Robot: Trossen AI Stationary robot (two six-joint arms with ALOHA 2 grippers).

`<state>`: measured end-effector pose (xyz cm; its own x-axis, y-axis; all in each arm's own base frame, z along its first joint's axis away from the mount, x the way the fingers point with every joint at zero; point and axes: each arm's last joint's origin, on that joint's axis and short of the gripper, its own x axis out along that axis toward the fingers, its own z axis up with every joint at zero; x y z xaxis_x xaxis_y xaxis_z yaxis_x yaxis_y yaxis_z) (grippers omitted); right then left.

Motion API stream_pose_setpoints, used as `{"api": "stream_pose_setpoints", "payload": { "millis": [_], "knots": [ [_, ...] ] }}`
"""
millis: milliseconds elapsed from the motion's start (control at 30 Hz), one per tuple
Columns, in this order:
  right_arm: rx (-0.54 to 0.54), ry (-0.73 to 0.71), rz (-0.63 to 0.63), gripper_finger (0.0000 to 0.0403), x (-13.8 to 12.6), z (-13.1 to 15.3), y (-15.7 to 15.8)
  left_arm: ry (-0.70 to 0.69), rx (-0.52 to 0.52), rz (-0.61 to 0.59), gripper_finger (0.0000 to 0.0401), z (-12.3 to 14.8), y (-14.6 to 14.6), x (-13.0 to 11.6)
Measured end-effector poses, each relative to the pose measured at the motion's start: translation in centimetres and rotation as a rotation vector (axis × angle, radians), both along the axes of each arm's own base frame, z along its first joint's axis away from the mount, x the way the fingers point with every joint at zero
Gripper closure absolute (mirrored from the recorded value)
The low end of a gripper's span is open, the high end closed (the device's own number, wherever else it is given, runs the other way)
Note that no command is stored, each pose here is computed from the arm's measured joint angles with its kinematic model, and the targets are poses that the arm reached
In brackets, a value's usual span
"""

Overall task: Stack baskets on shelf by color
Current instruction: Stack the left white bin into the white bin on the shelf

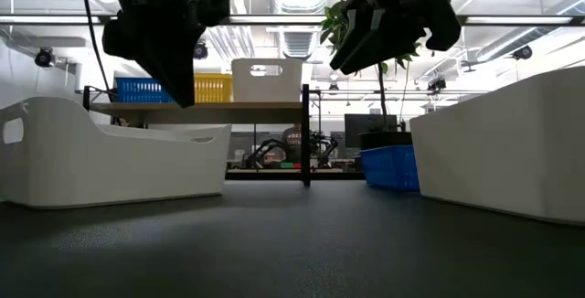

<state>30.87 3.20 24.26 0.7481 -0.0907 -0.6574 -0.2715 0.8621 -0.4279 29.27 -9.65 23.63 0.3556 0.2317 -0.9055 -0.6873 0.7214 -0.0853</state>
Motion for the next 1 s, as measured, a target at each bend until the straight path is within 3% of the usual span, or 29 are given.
{"api": "stream_pose_setpoints", "payload": {
  "millis": [267,467,1000],
  "knots": [
    [-0.012,0.005,-0.014,0.0249,0.0,0.0,-0.8,-0.004,0.006,-0.006,0.0300,-0.1,0.3,0.1],
    [-0.012,0.013,-0.031,0.0258,0.0,-0.1,-1.3,-0.115,0.050,0.002,0.0239,-1.5,0.4,1.0],
    [0.001,0.025,-0.038,0.0266,-0.1,-0.2,-1.3,-0.133,0.103,0.059,0.0228,-4.4,1.8,1.0]
  ]
}}
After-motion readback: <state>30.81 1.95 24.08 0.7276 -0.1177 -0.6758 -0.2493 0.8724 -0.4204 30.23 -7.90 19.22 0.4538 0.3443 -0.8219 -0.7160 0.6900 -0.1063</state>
